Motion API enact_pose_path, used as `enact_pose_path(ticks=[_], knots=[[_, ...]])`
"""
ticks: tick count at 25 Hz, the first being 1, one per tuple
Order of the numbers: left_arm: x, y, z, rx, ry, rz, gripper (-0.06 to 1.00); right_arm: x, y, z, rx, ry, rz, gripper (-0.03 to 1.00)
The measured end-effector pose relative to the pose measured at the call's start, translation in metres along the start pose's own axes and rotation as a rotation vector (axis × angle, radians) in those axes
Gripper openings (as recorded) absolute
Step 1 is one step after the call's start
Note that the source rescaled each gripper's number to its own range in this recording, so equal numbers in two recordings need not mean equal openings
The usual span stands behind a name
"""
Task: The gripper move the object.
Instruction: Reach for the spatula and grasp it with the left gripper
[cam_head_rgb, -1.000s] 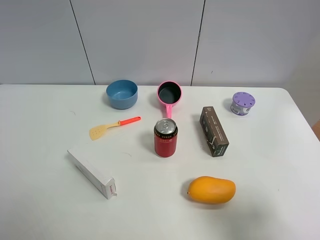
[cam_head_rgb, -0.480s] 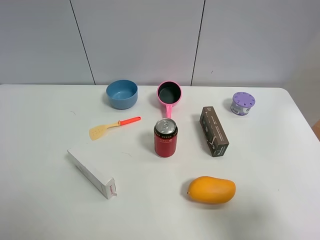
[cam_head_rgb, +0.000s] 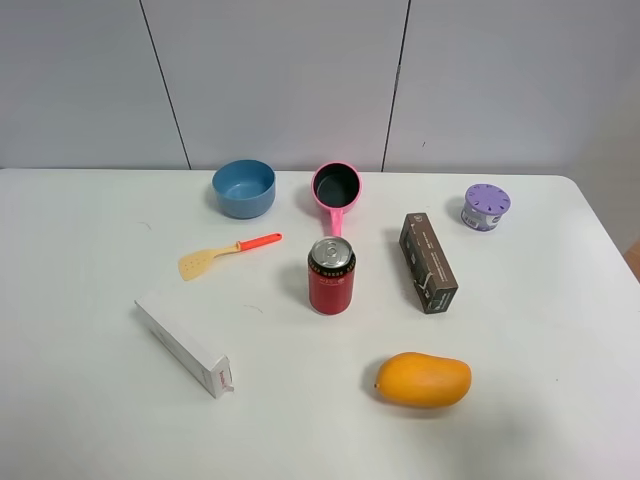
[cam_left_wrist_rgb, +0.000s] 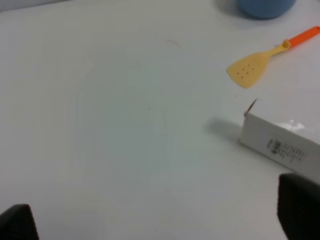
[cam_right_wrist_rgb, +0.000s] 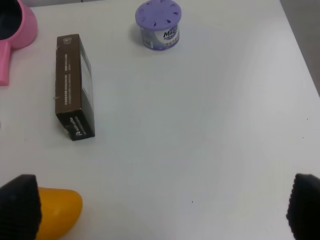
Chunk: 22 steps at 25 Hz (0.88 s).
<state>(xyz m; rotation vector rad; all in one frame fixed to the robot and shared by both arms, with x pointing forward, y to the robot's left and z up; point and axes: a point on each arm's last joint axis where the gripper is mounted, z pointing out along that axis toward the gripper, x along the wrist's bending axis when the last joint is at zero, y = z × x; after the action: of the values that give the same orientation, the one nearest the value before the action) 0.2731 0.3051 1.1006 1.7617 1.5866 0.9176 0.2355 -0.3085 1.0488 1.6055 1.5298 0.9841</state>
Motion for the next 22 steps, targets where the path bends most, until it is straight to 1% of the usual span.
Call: enact_pose_path(ticks=[6,9,12,15,19,22], knots=[[-0.001,0.052,0.019,0.058,-0.050,0.067,1.00,0.000,0.000,0.000,0.000,0.000,0.000,1.00],[-0.006,0.079,0.037,0.113,-0.084,0.110,1.00,0.000,0.000,0.000,0.000,0.000,0.000,1.00],[-0.014,0.103,0.066,0.183,-0.111,0.176,1.00,0.000,0.000,0.000,0.000,0.000,0.000,1.00],[-0.024,0.125,0.095,0.231,-0.137,0.234,1.00,0.000,0.000,0.000,0.000,0.000,0.000,1.00],[-0.032,0.145,0.131,0.291,-0.148,0.266,1.00,0.000,0.000,0.000,0.000,0.000,0.000,1.00],[-0.037,0.152,0.156,0.334,-0.155,0.287,1.00,0.000,0.000,0.000,0.000,0.000,0.000,1.00]])
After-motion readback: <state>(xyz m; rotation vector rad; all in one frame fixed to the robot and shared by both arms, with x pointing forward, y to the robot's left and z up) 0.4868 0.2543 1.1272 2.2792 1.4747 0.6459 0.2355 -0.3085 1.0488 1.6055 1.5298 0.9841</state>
